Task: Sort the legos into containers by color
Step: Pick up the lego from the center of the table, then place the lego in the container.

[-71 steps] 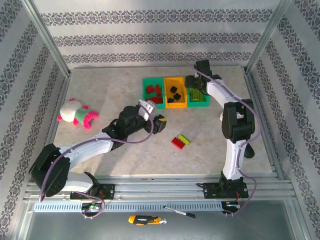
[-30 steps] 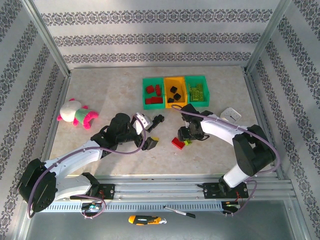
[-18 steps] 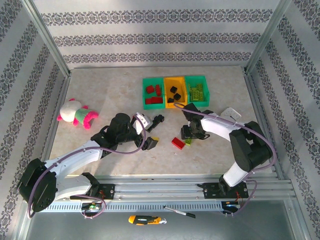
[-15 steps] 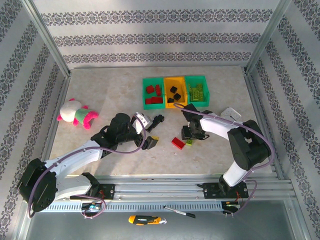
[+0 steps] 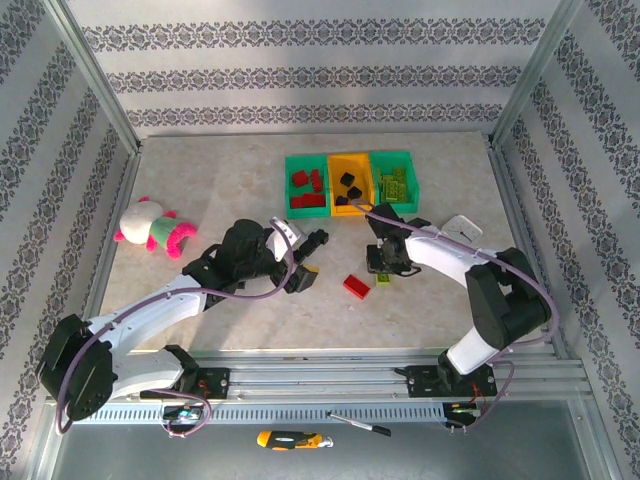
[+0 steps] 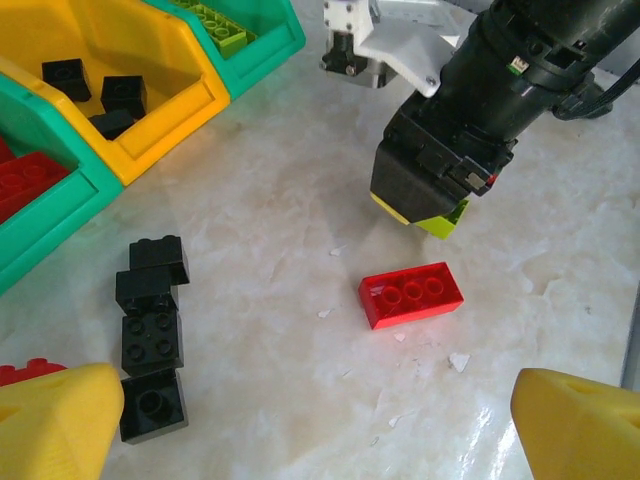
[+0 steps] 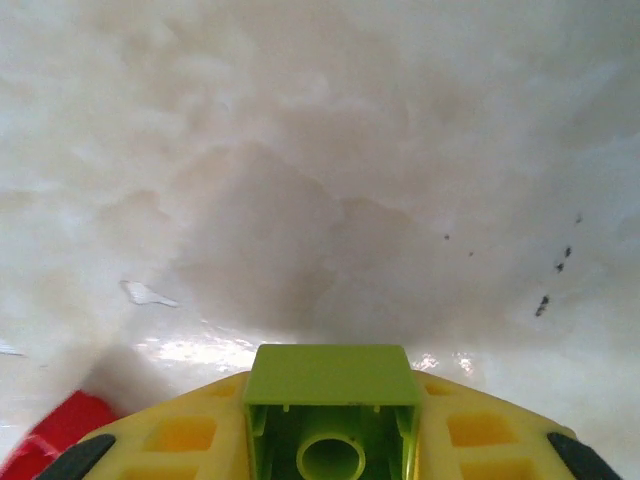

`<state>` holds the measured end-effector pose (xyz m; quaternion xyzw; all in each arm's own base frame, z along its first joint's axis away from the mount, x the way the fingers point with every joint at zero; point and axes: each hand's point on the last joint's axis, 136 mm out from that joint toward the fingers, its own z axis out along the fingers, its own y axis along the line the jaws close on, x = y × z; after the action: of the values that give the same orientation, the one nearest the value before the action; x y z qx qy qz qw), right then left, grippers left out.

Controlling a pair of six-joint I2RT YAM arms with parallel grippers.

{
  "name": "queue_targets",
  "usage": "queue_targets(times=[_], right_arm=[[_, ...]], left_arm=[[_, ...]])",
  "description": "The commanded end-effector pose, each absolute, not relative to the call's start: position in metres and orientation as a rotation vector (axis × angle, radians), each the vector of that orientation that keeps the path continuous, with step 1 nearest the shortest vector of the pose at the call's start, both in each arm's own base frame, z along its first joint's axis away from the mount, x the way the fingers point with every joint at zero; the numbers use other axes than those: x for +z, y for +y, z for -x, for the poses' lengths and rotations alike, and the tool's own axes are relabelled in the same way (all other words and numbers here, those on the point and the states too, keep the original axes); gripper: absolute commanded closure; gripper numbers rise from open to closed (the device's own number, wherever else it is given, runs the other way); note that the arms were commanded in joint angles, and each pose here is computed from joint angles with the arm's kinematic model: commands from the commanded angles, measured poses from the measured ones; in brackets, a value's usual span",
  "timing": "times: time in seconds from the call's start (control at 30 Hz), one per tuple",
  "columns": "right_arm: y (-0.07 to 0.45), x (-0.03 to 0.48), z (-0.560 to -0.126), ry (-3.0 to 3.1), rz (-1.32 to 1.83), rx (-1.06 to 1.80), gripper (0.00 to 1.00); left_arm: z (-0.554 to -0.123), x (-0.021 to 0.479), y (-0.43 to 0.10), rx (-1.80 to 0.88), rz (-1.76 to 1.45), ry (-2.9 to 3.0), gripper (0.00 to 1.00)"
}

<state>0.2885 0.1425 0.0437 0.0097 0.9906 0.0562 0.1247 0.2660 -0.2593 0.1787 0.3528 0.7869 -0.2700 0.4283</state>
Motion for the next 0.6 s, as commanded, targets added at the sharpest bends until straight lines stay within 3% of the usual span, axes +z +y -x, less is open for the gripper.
queue_targets(times=[0.0,0.3,0.57], right_arm=[[0.140,0.081,-0.311,2.771,-0.046,0.174,0.75],[0.109,0.147,-0.403,2.556,-0.053,0.108,0.75],[0.088,0.156,-0.488,2.502,0.072,0.011,0.74]], left_arm=[[-0.271,0.217,-0.270,-0.755,-0.806,1.877,0.01],[-0.292,0.222,-0.292,-0.840,-0.658,1.942,0.01],[-0.302,0.218,-0.320,-0.924,-0.660,1.950,0.01]])
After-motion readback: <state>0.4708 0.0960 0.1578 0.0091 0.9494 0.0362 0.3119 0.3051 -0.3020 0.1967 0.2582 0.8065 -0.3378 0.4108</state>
